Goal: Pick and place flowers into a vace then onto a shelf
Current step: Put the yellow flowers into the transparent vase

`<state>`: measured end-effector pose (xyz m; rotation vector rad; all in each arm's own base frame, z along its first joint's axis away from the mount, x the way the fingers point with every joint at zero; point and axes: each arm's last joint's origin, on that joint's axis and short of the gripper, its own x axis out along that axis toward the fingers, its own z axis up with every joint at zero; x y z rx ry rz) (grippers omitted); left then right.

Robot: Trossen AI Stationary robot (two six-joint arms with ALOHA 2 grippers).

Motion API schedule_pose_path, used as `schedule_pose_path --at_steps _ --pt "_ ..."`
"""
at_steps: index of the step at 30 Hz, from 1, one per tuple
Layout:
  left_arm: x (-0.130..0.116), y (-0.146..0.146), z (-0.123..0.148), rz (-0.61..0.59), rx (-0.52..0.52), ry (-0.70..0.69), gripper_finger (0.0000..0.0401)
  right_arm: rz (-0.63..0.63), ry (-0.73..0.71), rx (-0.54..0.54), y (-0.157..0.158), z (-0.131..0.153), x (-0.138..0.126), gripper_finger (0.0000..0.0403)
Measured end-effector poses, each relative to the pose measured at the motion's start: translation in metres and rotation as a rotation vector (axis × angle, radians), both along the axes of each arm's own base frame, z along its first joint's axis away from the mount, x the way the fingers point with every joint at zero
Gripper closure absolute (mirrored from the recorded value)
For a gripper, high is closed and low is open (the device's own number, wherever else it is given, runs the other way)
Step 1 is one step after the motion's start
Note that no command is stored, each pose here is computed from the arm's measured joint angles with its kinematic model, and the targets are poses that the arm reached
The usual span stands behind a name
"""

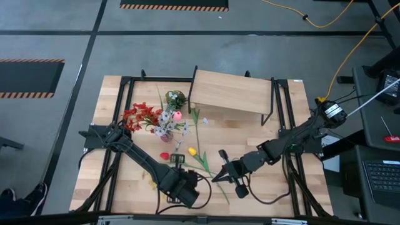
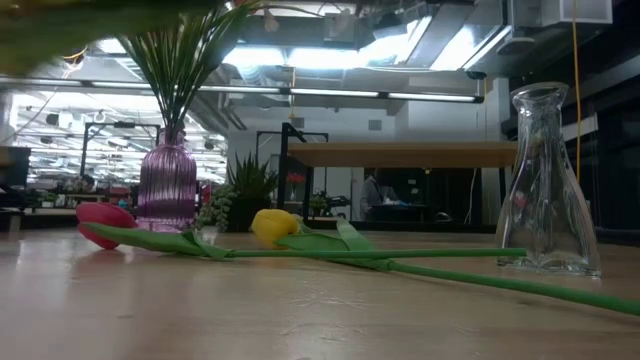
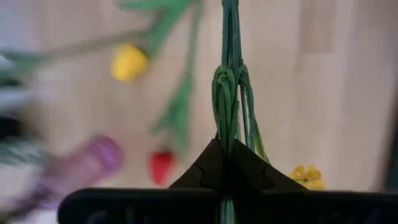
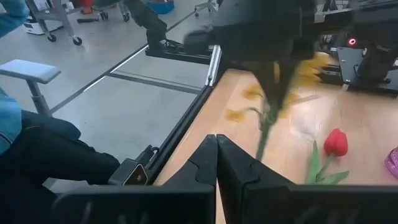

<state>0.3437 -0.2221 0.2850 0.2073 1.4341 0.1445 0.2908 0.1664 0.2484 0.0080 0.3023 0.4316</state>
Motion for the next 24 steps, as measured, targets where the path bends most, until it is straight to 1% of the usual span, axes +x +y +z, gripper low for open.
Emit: schedule_pose_path --at_steps 5,9,13,15,20,24 --pt "-0.001 -0.001 0.002 -0.204 0.208 -0.057 0.0397 -0.036 -0.022 0.0 -0.005 0.012 -0.006 0.0398" --pt "-0.004 -0.007 0.005 -0.377 0.383 -0.08 0.0397 -0.082 -0.045 -0.004 -0.009 0.029 -0.02 0.0398" --pt "-0.005 -0.016 0.006 -0.469 0.484 -0.129 0.0396 -0.158 -0.071 -0.022 -0.011 0.045 -0.036 0.0398" --pt "-0.004 -0.02 0.008 -0.514 0.532 -0.164 0.0396 -0.172 -0.079 -0.02 -0.01 0.05 -0.043 0.0398" --pt "0.001 -0.029 0.013 -0.651 0.72 -0.224 0.0396 -0.17 -0.05 0.027 -0.006 0.05 -0.048 0.0398" --pt "0.004 -0.034 0.016 -0.815 0.852 -0.173 0.0396 -0.194 -0.012 0.111 -0.005 0.048 -0.047 0.0398"
